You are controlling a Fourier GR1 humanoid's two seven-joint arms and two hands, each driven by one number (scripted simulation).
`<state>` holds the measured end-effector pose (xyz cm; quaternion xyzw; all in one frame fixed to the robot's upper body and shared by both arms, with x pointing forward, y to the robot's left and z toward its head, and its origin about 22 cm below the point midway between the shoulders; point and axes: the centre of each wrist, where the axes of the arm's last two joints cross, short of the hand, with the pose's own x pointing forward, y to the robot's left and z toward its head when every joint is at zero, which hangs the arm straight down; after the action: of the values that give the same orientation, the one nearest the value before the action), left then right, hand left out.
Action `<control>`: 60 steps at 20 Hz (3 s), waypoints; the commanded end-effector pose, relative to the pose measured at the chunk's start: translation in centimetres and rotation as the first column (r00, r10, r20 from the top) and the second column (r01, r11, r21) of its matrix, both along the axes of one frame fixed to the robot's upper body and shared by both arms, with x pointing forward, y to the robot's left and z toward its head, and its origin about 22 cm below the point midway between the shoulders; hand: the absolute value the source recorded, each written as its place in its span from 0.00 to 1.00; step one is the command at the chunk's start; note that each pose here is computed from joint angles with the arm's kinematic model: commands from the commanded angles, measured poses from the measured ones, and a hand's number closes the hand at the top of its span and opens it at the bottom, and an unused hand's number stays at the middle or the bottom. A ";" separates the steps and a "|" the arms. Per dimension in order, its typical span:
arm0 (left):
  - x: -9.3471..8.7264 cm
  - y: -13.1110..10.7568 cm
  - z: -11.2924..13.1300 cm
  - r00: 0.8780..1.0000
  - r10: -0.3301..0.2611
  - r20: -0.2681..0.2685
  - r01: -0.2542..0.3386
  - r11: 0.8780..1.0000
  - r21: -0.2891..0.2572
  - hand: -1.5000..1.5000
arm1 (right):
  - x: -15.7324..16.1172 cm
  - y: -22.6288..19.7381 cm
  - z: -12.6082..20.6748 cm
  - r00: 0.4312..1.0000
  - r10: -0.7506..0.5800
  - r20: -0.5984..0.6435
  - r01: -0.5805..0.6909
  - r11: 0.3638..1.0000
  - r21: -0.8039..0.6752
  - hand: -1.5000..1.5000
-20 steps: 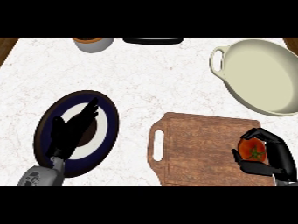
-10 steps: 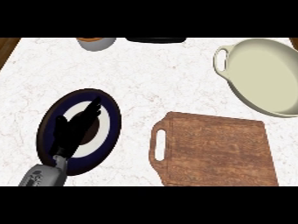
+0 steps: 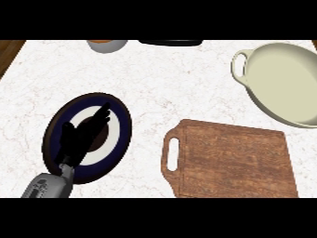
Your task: Pick the tomato from the cutting board and place it in the pot
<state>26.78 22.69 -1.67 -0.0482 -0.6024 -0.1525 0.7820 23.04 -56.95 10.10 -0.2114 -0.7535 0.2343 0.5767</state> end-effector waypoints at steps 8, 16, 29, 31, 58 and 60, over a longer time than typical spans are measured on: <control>0.0 0.6 0.5 1.000 0.008 0.000 -0.008 1.000 -0.002 0.50 | 6.2 1.7 4.4 0.991 0.118 0.058 -0.110 0.987 -0.118 1.00; -0.8 -0.3 -1.1 1.000 -0.002 -0.010 0.002 1.000 0.016 0.50 | 11.3 5.3 7.3 0.988 0.146 -0.053 -0.155 0.939 -0.307 1.00; 0.2 -0.2 0.5 1.000 0.004 -0.008 -0.004 1.000 0.000 0.50 | 17.5 14.2 3.1 0.994 0.077 -0.079 -0.111 0.648 -0.754 1.00; -0.1 0.5 0.3 1.000 0.006 -0.005 -0.005 1.000 0.014 0.50 | 18.8 16.6 2.6 0.983 0.055 -0.175 -0.171 0.621 -0.765 1.00; -0.8 0.0 -0.5 1.000 0.025 -0.012 -0.025 1.000 0.004 0.50 | 18.9 14.9 4.9 0.996 -0.086 -0.032 0.092 0.966 0.242 0.00; -0.5 2.1 0.3 1.000 0.015 -0.016 -0.015 1.000 0.015 0.50 | 16.7 11.5 4.3 0.993 -0.113 -0.021 0.115 0.953 0.279 0.00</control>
<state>26.52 23.78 -1.46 -0.0380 -0.5984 -0.1475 0.7866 41.77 -41.83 13.62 -0.1719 -0.7445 0.1622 0.6244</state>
